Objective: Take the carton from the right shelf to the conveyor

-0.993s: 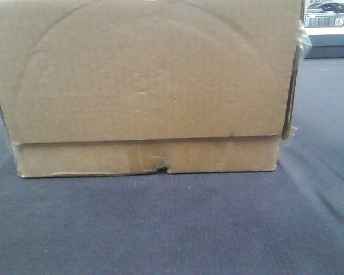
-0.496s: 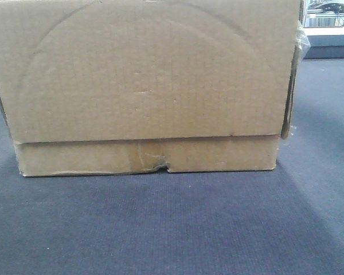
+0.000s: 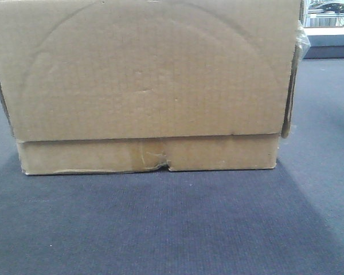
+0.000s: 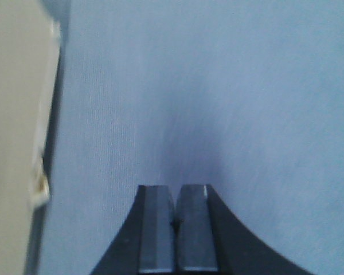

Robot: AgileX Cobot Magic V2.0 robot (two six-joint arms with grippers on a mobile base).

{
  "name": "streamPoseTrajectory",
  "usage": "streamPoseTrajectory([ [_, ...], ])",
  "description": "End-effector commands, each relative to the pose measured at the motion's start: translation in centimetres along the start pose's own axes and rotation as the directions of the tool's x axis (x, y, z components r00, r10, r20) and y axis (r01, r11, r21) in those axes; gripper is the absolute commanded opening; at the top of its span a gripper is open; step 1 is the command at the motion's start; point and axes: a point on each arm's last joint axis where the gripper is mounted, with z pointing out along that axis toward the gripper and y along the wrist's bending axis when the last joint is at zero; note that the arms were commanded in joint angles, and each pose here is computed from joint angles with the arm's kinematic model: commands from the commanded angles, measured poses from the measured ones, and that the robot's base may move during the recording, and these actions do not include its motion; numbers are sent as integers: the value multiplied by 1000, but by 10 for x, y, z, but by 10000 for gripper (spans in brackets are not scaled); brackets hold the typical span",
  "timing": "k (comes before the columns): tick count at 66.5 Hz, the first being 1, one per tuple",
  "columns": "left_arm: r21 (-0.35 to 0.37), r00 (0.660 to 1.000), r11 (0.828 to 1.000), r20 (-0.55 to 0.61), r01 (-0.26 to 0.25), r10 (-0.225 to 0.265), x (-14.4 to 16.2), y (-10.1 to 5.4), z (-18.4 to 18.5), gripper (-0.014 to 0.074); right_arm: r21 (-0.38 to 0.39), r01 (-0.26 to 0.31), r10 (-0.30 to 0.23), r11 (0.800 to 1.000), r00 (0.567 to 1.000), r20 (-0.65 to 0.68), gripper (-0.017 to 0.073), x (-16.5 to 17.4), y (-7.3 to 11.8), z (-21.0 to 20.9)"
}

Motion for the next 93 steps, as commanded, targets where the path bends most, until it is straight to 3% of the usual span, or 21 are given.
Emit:
streamPoseTrajectory([
  [1, 16, 998, 1000, 65, -3, 2, 21, 0, -6, -1, 6, 20, -21, 1000, 998, 57, -69, 24, -3, -3],
  [16, 42, 984, 999, 175, 7, -14, 72, -1, -26, -1, -3, 27, -26, 1000, 982, 187, -69, 89, -6, -19],
  [31, 49, 956, 999, 292, 8, -22, 102, 1, -49, -1, -11, 28, -22, 1000, 925, 379, -69, 132, -9, -54],
  [43, 51, 916, 999, 400, 12, -32, 107, 3, -72, -1, -16, 29, -15, 999, 831, 557, -69, 156, -11, -95],
  [58, 54, 860, 998, 509, 14, -39, 109, 4, -93, -1, -21, 33, -6, 999, 669, 743, -69, 178, -13, -139],
  [65, 54, 846, 998, 532, 12, -39, 109, 5, -97, -1, -22, 33, -4, 999, 631, 776, -69, 184, -13, -147],
  [93, 54, 844, 998, 535, 12, -39, 108, 5, -97, -1, -23, 34, -3, 999, 622, 783, -69, 184, -13, -148],
])
